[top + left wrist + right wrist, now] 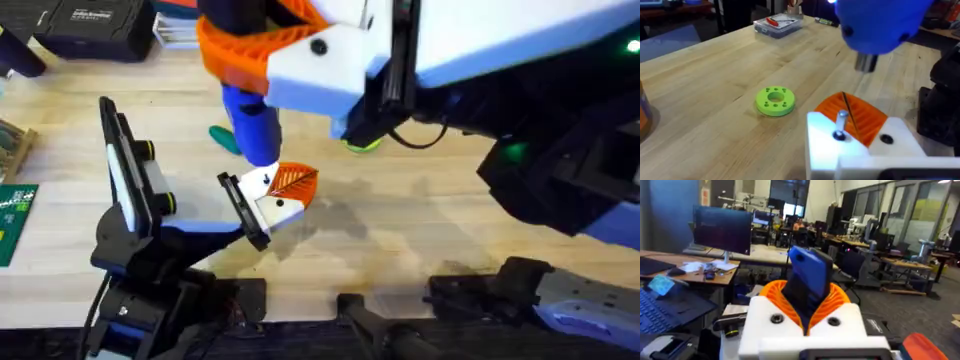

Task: Pick up the gripper from the table and insert it into the empty holder that is missing its gripper. Then pick up a screw, insert it into the mounting hole, and use the screwdriver to tighten it. Finally, clean up the table by picking up the vegetable and placing it into the bucket.

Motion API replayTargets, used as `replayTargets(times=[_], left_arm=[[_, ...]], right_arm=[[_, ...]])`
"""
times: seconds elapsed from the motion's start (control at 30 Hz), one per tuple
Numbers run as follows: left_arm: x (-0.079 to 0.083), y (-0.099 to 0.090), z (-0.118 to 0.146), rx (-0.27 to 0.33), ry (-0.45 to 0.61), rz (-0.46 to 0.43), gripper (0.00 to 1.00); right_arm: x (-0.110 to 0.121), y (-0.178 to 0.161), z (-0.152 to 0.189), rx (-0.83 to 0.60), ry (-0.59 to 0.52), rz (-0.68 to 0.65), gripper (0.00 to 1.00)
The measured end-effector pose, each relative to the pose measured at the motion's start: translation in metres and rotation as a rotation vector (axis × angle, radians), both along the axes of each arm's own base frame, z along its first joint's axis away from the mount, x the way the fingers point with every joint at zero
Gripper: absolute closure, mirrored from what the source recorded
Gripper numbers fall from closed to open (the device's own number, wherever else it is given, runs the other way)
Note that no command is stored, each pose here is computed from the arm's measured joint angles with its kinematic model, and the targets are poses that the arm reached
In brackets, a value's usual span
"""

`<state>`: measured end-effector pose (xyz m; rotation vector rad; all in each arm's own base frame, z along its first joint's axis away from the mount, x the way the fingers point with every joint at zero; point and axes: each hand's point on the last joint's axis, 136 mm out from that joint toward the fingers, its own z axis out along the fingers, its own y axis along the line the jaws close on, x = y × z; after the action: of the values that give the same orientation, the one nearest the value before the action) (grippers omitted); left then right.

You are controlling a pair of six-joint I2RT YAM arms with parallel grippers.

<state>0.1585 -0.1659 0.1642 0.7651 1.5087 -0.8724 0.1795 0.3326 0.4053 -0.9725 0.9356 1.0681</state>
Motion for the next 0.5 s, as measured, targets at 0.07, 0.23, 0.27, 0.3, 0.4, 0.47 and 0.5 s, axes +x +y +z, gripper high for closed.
replayTargets(times=[0.07, 0.23, 0.27, 0.3, 0.4, 0.47, 0.5], left_arm=[[0.000, 0.000, 0.000, 0.000, 0.000, 0.000, 0.996], [0.000, 0.000, 0.000, 0.000, 0.000, 0.000, 0.996], [0.000, 0.000, 0.000, 0.000, 0.000, 0.000, 0.996], [0.000, 0.000, 0.000, 0.000, 0.000, 0.000, 0.996], [0.000, 0.000, 0.000, 0.000, 0.000, 0.000, 0.996], [0.000, 0.000, 0.000, 0.000, 0.000, 0.000, 0.996], [0.000, 0.000, 0.000, 0.000, 0.000, 0.000, 0.996]], right_arm=[[0.000, 0.001, -0.001, -0.005, 0.004, 0.001, 0.977], [0.010, -0.002, -0.010, -0.035, 0.022, -0.026, 0.977], [0.015, -0.003, -0.015, -0.057, 0.029, -0.040, 0.977], [0.021, -0.004, -0.023, -0.086, 0.038, -0.061, 0.977], [0.053, -0.015, -0.056, -0.207, 0.082, -0.186, 0.977], [0.081, -0.032, -0.085, -0.320, 0.103, -0.319, 0.977], [0.094, -0.042, -0.099, -0.377, 0.105, -0.386, 0.977]])
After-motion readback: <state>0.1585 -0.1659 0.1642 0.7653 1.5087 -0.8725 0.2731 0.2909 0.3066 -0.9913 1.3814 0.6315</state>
